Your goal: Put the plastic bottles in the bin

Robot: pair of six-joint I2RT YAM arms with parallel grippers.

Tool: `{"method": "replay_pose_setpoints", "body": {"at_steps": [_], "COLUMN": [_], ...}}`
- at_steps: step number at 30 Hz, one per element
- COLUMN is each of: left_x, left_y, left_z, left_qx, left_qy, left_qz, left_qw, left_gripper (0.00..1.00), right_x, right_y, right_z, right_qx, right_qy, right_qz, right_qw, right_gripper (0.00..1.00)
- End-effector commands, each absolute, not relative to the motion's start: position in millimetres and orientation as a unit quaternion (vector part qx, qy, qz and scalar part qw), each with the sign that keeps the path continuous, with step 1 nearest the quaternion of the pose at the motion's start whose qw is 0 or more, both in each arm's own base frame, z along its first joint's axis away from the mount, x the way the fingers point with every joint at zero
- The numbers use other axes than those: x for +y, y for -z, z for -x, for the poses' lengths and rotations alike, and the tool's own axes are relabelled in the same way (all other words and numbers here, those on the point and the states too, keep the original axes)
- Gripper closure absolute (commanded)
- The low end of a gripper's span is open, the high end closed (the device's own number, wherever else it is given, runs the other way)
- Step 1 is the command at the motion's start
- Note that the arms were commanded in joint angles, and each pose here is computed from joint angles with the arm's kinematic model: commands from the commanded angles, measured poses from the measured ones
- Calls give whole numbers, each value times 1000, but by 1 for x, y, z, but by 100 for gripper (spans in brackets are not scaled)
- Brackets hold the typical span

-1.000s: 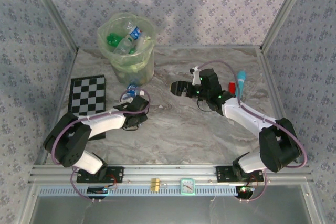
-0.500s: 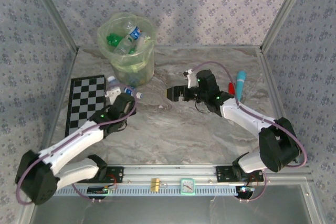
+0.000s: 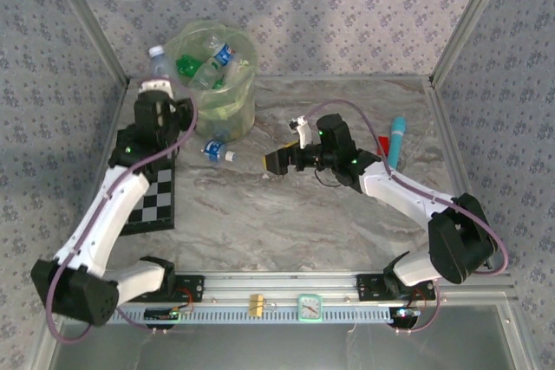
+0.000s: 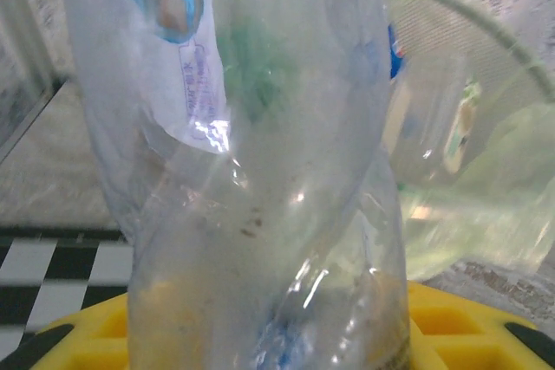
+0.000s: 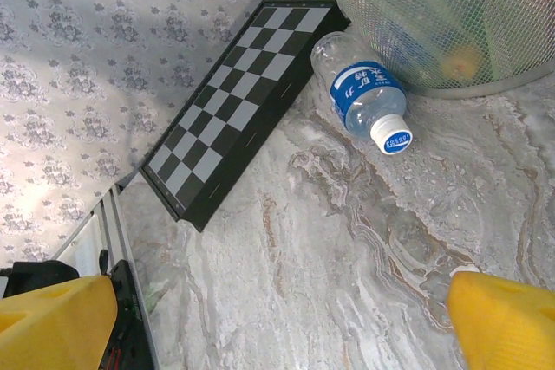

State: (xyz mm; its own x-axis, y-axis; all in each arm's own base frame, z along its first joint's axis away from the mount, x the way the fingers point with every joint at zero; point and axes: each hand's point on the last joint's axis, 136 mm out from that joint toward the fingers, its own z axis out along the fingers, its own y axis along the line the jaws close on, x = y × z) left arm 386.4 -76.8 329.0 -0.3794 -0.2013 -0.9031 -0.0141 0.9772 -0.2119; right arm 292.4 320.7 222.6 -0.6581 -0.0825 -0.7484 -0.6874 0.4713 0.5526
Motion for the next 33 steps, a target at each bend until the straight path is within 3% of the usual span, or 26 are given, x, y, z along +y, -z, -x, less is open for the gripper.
{"method": "replay_pose_setpoints", "body": {"at_steps": [1, 12, 24, 26, 30, 33], "left_x": [-103, -111, -105, -104, -101, -100], "left_y": [-353, -343, -308, -306, -305, -311], "left_z": [-409, -481, -504, -506, -508, -508], "left_qx": [825, 859, 902, 904, 905, 901], "left_qy": [109, 137, 139, 139, 136, 138], "left_qz": [-32, -58, -34, -28, -17, -11], "left_qw": [554, 490, 408, 403, 403, 410], "left_gripper": [63, 62, 57, 53, 33, 24], "right_x": [326, 319, 311, 310, 309, 309], "right_y": [-241, -254, -267, -265, -262, -262], "right_z": [-290, -285, -274, -274, -274, -275], "right_qx": [773, 760, 733, 736, 739, 741], "right_qy": [-456, -442, -436, -433, -429, -426], "right_qz": [267, 277, 289, 290, 288, 286], "right_qw": [351, 387, 435, 433, 432, 433], "right_gripper": [0, 0, 0, 0, 0, 0]}}
